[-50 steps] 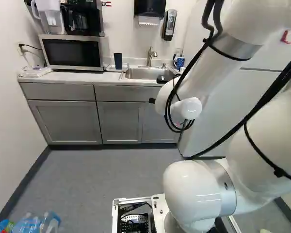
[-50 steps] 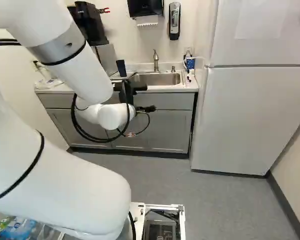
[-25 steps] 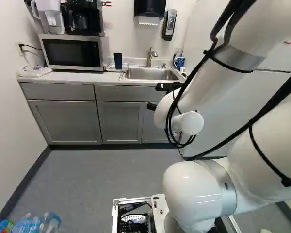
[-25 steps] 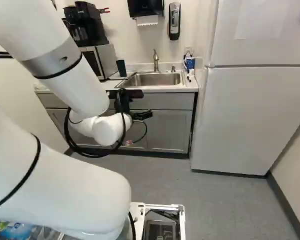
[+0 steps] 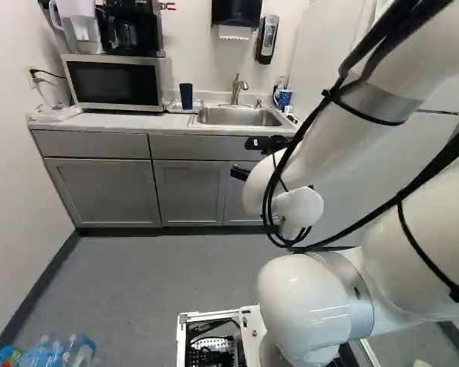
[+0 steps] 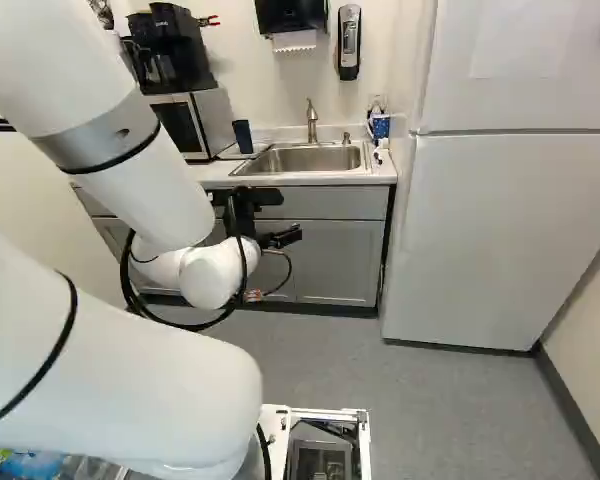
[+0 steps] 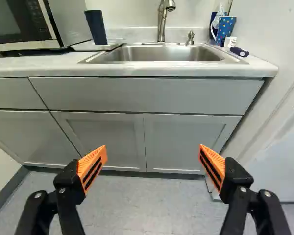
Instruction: Rinse the cup and place it in the tray
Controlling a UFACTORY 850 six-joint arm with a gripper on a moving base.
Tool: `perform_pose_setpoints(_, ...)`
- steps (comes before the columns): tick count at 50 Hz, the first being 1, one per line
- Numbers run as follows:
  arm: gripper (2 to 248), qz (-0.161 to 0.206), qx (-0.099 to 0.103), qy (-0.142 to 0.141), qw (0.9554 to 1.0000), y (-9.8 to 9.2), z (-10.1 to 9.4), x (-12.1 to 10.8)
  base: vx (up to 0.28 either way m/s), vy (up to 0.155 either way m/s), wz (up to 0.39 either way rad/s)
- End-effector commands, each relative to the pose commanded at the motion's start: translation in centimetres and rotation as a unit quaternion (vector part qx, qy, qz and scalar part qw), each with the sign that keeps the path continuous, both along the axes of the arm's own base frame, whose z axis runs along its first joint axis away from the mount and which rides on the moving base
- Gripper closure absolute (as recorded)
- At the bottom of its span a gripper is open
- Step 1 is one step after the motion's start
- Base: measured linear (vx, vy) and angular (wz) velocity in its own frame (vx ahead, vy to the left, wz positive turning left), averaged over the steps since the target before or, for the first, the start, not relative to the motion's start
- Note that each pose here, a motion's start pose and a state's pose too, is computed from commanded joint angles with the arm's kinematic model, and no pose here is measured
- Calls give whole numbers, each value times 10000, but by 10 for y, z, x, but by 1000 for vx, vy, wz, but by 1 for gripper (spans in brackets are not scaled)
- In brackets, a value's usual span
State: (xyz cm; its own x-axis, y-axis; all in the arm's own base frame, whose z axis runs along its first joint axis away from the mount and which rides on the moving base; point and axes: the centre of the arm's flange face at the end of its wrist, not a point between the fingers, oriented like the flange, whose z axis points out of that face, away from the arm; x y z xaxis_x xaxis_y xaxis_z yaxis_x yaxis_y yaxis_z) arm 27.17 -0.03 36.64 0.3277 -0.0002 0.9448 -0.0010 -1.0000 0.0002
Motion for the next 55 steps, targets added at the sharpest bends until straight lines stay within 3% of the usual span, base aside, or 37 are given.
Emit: perform_pose_setpoints(55,3,5,1,-11,10000,0,-1,-1,0,0,0)
